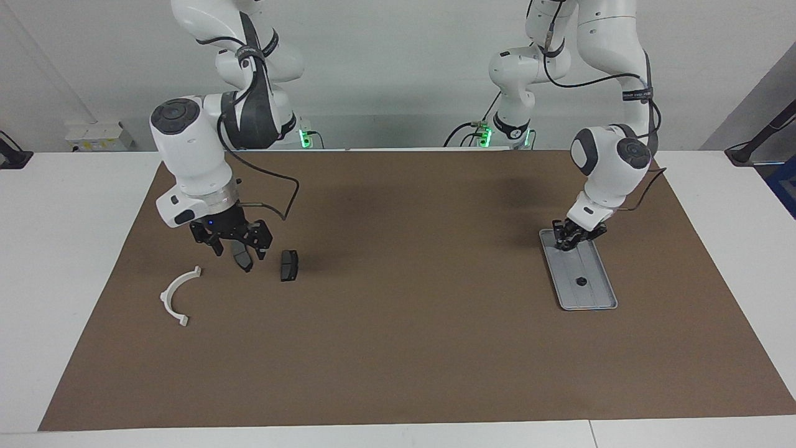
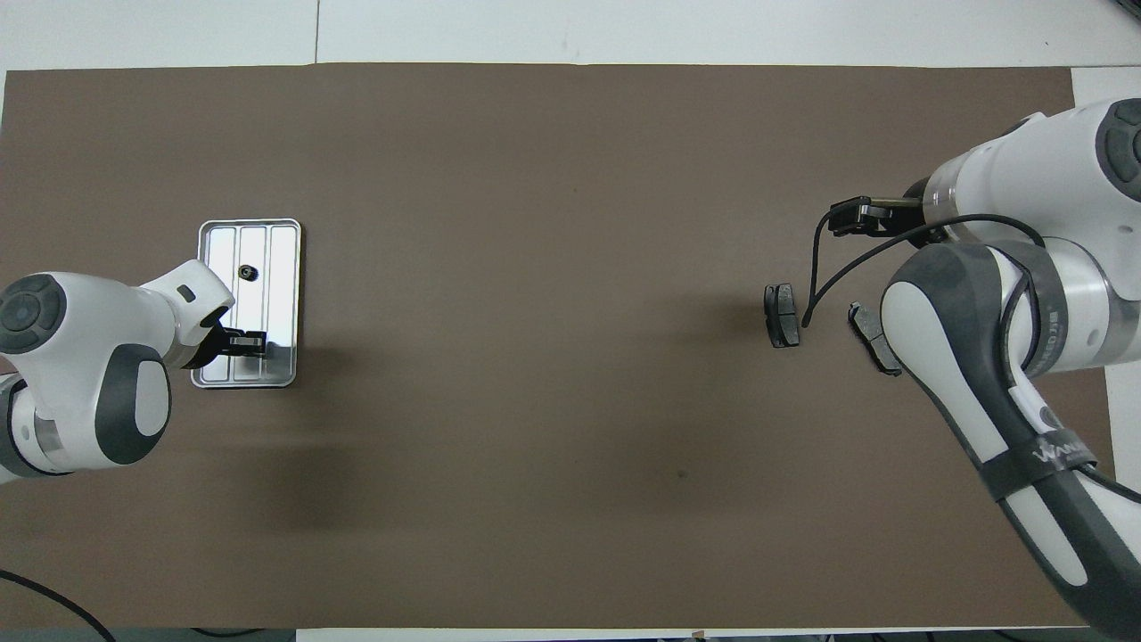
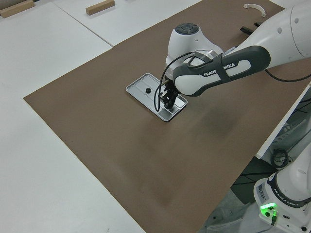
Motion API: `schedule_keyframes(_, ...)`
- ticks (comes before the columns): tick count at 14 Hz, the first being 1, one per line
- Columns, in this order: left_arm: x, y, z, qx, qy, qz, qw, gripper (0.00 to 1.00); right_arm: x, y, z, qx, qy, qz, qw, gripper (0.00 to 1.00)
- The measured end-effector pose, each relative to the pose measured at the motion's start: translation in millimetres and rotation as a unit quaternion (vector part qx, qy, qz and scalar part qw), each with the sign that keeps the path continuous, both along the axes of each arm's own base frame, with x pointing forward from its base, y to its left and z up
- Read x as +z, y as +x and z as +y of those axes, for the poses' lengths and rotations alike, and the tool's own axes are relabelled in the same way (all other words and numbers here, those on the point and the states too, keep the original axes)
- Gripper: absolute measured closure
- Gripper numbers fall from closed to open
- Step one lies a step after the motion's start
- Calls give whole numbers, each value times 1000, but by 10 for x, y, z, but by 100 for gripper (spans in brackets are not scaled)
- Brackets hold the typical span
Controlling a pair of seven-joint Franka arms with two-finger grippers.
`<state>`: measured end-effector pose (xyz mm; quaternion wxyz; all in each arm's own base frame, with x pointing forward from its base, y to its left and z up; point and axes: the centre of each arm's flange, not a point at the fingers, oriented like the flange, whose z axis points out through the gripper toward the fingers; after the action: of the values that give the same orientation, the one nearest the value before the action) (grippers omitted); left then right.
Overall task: Place bearing gear from tray to pile
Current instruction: 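Grasp the dark bearing in the silver tray with the left gripper, then carry the bearing to the table center and release it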
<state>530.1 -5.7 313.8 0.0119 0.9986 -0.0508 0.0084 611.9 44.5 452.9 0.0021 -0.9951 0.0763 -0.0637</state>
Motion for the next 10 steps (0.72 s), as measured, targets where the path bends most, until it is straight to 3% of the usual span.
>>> schedule_keyframes(2,397,220,-280,24,-1,9,1000,65,6,6,-8,-1,0,-3,1000,0)
schedule_keyframes(5,921,346,-1297,95,-6,-11,995,65,6,11,-82,-7,0,-3,1000,0)
schedule_keyframes(10,677,-196,-2973,175,1,-10,985,65,6,21,-326,-2,-3,-3,1000,0)
